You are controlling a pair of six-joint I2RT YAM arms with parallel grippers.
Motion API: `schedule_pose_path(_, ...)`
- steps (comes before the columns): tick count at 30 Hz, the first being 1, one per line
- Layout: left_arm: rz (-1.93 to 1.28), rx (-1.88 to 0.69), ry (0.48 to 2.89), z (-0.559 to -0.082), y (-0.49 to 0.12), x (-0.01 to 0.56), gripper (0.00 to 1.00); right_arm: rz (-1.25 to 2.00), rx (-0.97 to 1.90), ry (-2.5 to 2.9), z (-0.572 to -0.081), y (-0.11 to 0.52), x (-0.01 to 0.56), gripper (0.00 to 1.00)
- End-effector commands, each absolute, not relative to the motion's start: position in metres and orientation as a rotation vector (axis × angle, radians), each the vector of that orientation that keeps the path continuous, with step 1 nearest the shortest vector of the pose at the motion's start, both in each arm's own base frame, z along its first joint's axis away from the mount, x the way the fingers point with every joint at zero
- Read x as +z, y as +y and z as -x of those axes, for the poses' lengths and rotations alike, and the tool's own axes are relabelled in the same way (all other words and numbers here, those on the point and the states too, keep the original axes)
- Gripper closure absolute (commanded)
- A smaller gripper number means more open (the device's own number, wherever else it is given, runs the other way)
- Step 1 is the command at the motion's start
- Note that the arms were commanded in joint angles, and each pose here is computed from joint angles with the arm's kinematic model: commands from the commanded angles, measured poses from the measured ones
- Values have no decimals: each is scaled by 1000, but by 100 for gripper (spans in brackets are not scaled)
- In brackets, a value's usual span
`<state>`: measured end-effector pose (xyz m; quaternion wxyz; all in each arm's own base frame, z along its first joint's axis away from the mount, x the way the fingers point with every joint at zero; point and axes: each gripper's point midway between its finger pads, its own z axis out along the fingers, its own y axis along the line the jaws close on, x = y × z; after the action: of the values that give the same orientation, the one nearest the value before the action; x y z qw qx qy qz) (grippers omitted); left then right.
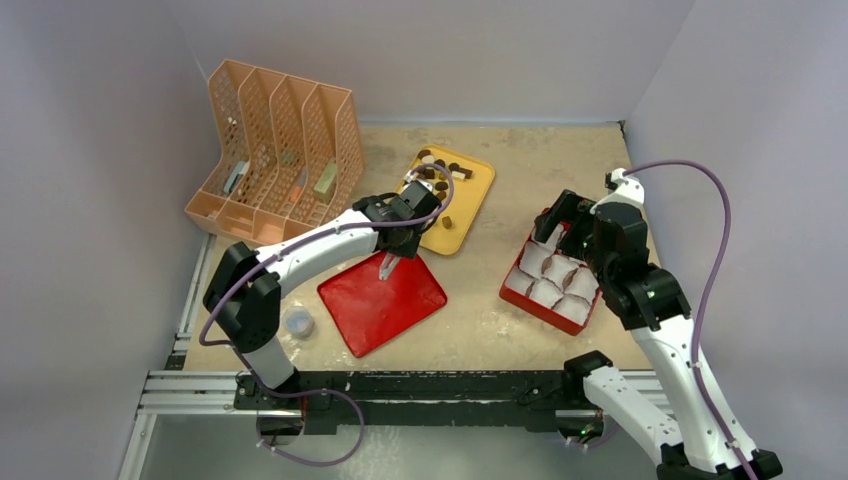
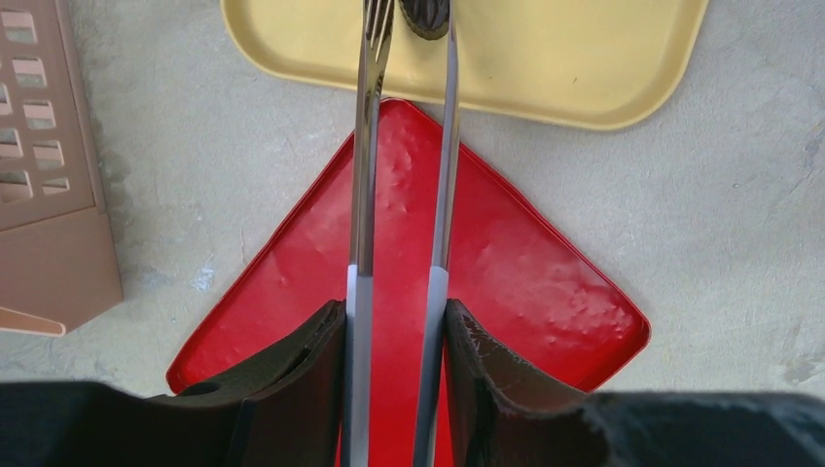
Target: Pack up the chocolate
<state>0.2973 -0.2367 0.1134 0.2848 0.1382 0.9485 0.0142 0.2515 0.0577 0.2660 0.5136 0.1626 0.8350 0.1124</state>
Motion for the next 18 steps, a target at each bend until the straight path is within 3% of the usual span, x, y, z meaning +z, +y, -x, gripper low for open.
schedule_pose_path(1, -337, -4, 2503, -306, -244, 120, 66, -395, 291, 1972, -253, 59, 274, 3)
schedule_pose_path(5, -337, -8, 2496, -305, -242, 129, 71, -398, 288, 1974, -253, 58, 273, 3)
schedule_pose_path(18, -310, -52, 2456, -305, -242, 160, 73, -396, 293, 1968, -254, 59, 274, 3)
